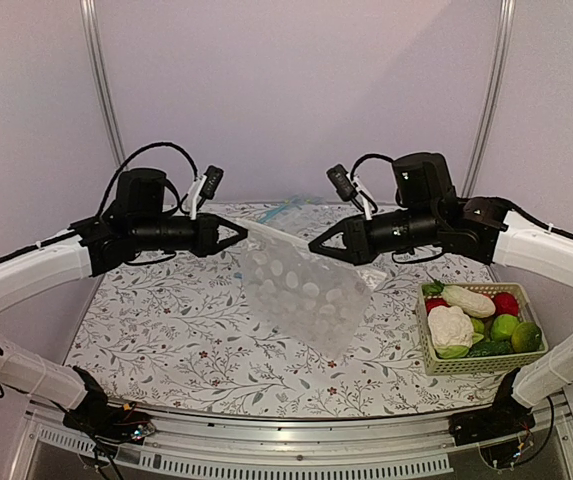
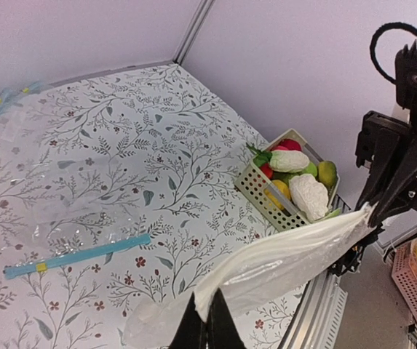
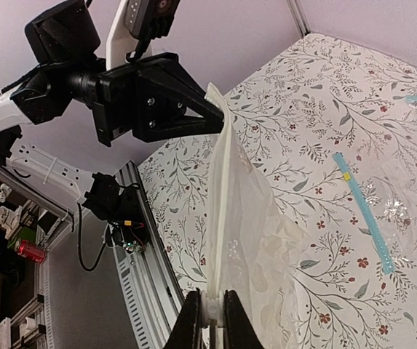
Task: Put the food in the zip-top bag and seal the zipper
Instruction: Unzip the zipper from the zipper food storage bag.
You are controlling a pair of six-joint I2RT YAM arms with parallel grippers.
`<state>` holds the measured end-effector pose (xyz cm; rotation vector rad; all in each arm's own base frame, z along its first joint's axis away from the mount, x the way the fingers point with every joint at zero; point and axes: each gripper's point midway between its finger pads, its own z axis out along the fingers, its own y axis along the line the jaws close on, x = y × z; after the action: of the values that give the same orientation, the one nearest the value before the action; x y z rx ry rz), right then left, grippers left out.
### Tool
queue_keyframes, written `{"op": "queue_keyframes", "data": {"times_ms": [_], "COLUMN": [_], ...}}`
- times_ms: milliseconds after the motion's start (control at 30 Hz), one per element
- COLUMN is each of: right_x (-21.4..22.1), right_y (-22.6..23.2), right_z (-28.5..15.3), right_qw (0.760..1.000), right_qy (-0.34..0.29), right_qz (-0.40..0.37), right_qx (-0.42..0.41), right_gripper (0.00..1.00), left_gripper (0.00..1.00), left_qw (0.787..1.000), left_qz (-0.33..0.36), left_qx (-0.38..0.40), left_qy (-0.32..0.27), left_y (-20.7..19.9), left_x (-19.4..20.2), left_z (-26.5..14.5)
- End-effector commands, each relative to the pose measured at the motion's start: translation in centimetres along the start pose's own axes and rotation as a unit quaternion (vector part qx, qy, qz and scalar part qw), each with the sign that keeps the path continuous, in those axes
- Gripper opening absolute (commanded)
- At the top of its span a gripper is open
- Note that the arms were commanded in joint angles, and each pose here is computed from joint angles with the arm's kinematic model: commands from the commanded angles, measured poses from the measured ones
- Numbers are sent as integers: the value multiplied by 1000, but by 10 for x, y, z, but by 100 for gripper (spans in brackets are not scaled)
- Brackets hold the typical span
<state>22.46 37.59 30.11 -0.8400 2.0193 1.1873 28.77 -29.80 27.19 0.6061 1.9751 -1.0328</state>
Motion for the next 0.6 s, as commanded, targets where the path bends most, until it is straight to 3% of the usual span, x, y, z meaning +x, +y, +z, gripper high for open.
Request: {"op": "queue_keyframes", "data": {"times_ms": [0,567], "right_x": [6,15], "right_y": [0,-8], "right_z": [-14,-22], "right_qw": [1000,999], "right_qy": [6,16], "right_qz": [-2,4], "right_qx": [10,32], "right_gripper": [0,0], "left_gripper": [0,0], "left_qw": [997,992], "left_qz": [-19,-26], "left_qx": [-69,-123], "left_qy": [0,-15], "left_y": [38,74], "left_x": [5,0], "left_z": [-15,-50]}}
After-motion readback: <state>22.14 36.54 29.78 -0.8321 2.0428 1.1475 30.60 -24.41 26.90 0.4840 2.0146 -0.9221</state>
